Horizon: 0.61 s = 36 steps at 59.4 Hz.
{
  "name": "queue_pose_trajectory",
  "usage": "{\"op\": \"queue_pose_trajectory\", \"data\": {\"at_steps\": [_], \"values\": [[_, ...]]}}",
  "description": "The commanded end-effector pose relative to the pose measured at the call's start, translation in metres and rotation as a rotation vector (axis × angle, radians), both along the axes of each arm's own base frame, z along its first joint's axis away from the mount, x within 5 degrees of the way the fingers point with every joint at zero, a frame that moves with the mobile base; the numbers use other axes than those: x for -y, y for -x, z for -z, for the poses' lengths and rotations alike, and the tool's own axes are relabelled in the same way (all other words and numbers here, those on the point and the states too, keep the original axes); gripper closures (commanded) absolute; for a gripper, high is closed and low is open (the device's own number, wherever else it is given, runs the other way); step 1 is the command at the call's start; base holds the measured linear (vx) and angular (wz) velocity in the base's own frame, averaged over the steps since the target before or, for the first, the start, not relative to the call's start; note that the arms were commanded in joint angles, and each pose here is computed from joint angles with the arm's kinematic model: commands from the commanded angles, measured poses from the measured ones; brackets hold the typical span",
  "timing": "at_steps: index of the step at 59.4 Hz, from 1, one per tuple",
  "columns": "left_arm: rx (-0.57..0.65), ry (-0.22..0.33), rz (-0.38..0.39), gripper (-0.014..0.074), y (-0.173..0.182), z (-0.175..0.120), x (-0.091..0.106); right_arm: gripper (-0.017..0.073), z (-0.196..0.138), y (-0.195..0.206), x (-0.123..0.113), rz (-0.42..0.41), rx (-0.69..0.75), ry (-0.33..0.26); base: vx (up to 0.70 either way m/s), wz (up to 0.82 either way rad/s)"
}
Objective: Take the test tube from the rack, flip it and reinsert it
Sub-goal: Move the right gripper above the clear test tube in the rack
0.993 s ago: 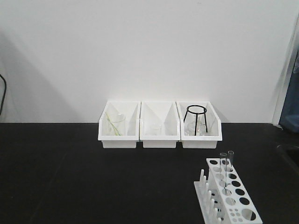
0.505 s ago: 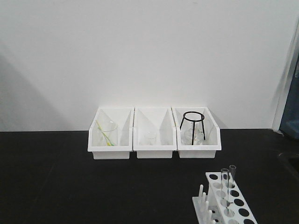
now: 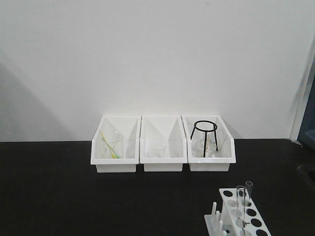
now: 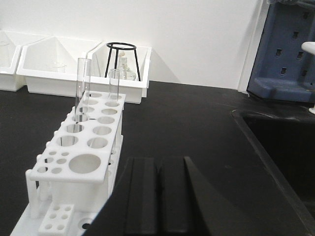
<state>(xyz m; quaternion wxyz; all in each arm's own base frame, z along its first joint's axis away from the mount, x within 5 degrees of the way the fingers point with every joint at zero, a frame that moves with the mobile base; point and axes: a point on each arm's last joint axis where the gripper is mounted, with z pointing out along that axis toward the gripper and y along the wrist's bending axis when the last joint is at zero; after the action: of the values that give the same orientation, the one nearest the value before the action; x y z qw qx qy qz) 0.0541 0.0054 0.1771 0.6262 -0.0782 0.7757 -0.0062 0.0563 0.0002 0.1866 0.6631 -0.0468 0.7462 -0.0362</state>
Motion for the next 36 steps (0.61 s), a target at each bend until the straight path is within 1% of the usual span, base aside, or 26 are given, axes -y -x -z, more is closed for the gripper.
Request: {"op": "queue_pose_trajectory", "data": {"at_steps": [1, 17, 20, 21, 22, 23, 26, 28, 30, 36], "values": [[0.098, -0.003, 0.011, 0.06, -0.0007, -0.0084, 0.0008, 0.0571, -0.0078, 0.0002, 0.0001, 0.003, 0.09, 0.014, 0.0, 0.0], [0.098, -0.003, 0.011, 0.06, -0.0007, -0.0084, 0.0008, 0.0571, -0.0078, 0.0002, 0.0001, 0.003, 0.09, 0.014, 0.0, 0.0], [0.098, -0.003, 0.011, 0.06, -0.0007, -0.0084, 0.0008, 0.0571, -0.0085, 0.0001, 0.0004, 0.002, 0.098, 0.071, 0.0, 0.0], [0.098, -0.003, 0.011, 0.06, -0.0007, -0.0084, 0.0008, 0.0571, -0.0087, 0.0001, 0.0005, 0.001, 0.1, 0.098, 0.0, 0.0], [0.098, -0.003, 0.011, 0.06, -0.0007, -0.0084, 0.0008, 0.0571, -0.009, 0.0001, 0.0007, 0.0, 0.104, 0.142, 0.0, 0.0], [0.098, -0.003, 0.011, 0.06, -0.0007, -0.0084, 0.0008, 0.0571, -0.0092, 0.0001, 0.0008, 0.0, 0.106, 0.173, 0.0, 0.0], [0.098, -0.003, 0.011, 0.06, -0.0007, -0.0084, 0.0008, 0.0571, -0.0103, 0.0001, 0.001, -0.001, 0.118, 0.239, 0.0, 0.0], [0.098, -0.003, 0.011, 0.06, -0.0007, -0.0084, 0.0008, 0.0571, -0.0109, 0.0001, 0.001, -0.002, 0.125, 0.271, 0.0, 0.0], [0.098, -0.003, 0.011, 0.06, -0.0007, -0.0084, 0.0008, 0.0571, -0.0117, 0.0001, 0.0008, -0.003, 0.133, 0.272, 0.0, 0.0], [0.098, -0.003, 0.011, 0.06, -0.0007, -0.0084, 0.0008, 0.0571, -0.0123, 0.0001, 0.0006, -0.002, 0.14, 0.227, 0.0, 0.0]]}}
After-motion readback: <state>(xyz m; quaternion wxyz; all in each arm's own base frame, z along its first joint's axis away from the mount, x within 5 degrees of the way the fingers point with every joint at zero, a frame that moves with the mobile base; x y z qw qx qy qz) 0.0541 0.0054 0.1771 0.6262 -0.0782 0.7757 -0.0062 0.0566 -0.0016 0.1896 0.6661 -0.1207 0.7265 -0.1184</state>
